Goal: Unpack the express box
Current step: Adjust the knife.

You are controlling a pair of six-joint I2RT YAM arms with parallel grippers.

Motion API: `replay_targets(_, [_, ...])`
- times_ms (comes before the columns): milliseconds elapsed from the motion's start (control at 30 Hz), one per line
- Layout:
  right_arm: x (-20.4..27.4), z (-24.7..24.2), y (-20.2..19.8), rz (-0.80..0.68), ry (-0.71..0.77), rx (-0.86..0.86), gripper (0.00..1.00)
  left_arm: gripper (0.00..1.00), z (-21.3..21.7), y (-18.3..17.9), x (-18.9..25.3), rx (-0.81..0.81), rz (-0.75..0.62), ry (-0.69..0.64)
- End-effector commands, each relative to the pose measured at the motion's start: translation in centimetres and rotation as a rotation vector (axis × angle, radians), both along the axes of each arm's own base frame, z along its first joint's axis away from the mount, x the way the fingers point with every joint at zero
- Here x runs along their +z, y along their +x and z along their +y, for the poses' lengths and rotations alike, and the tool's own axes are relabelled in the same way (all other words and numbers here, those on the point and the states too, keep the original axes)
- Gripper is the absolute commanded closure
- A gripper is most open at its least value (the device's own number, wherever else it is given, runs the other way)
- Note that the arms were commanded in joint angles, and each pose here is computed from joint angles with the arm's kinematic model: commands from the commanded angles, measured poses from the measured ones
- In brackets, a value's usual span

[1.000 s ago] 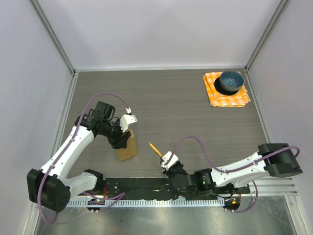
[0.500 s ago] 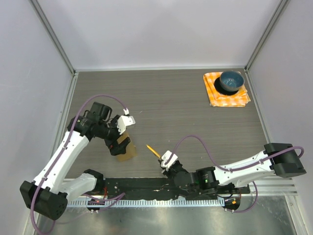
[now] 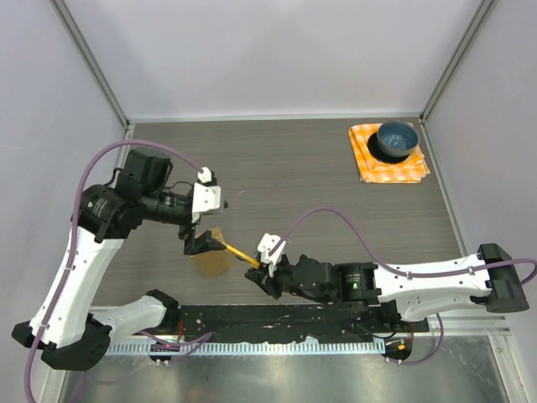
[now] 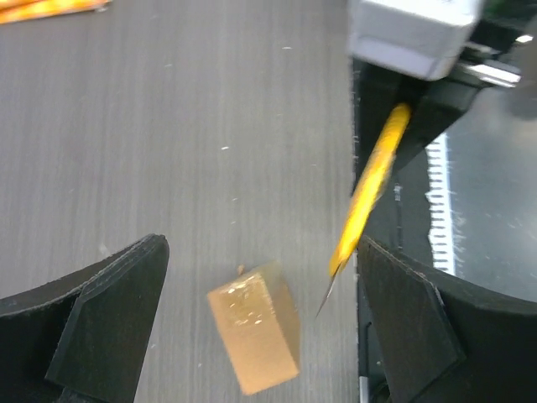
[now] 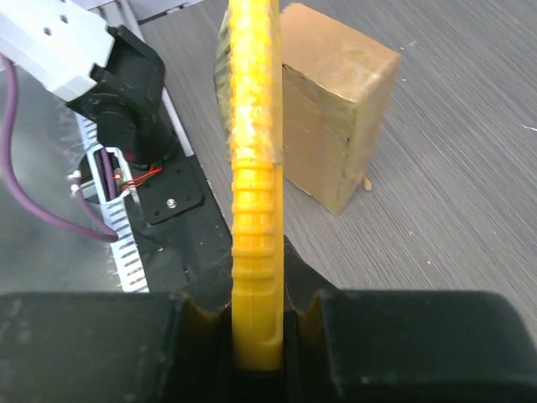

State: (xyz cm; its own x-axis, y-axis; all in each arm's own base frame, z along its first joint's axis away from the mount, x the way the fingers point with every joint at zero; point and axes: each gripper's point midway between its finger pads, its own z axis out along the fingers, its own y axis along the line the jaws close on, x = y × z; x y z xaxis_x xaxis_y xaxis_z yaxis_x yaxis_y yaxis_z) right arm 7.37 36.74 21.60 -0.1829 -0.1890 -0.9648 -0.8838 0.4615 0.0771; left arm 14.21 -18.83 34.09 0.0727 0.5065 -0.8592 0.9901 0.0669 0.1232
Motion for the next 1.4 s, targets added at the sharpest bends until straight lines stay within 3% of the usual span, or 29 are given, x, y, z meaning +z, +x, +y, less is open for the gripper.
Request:
replay_targets(0, [0.5, 0.9, -2.1, 0.075, -0.058, 0.161, 0.99, 0.00, 1.9, -8.4, -3.9, -0.173, 0.310, 0.154])
replay_targets(200, [1.7, 0.5, -1.8, 0.101, -0.084, 0.200, 0.99, 0.01, 2.1, -8.8, -4.6, -0.198, 0.295, 0.207])
replay_targets(333, [1.6, -0.2, -1.5, 0.104, -0.111, 0.199, 0.99, 0.21, 2.4, -8.6, -5.6, -0.192, 0.305, 0.274])
replay_targets(500, [1.9, -1.2, -1.3, 0.099, -0.141, 0.193, 0.99, 0.26, 2.3, -9.1, -6.2, -0.223, 0.320, 0.312])
replay_targets(633, [2.4, -1.8, -0.7, 0.083, -0.153, 0.176, 0.99, 0.42, 2.3, -9.3, -6.6, -0.230, 0.329, 0.332])
replay_targets(867, [3.1, -2.5, 0.0, 0.062, -0.162, 0.146, 0.99, 0.45, 2.6, -9.4, -6.9, -0.219, 0.325, 0.357])
replay_targets(967, [3.2, -2.5, 0.1, 0.061, -0.173, 0.145, 0.99, 0.67, 2.5, -9.4, -6.9, -0.223, 0.323, 0.357])
replay_targets(1000, [3.3, -2.5, 0.1, 0.059, -0.175, 0.149, 0.99, 0.92, 2.5, -9.3, -6.8, -0.222, 0.321, 0.357])
replay_targets(1067, [3.4, -2.4, 0.2, 0.056, -0.179, 0.147, 0.99, 1.00, 2.4, -9.3, -6.8, -0.225, 0.321, 0.356])
replay_targets(1267, [5.9, -2.3, 1.3, -0.006, -0.139, 0.109, 0.99, 1.00, 2.5, -9.7, -7.2, -0.234, 0.342, 0.359])
replay_targets(1367, [10.0, -2.7, 2.5, -0.091, -0.050, 0.062, 0.84, 1.00, 1.8, -9.9, -7.5, -0.251, 0.379, 0.338])
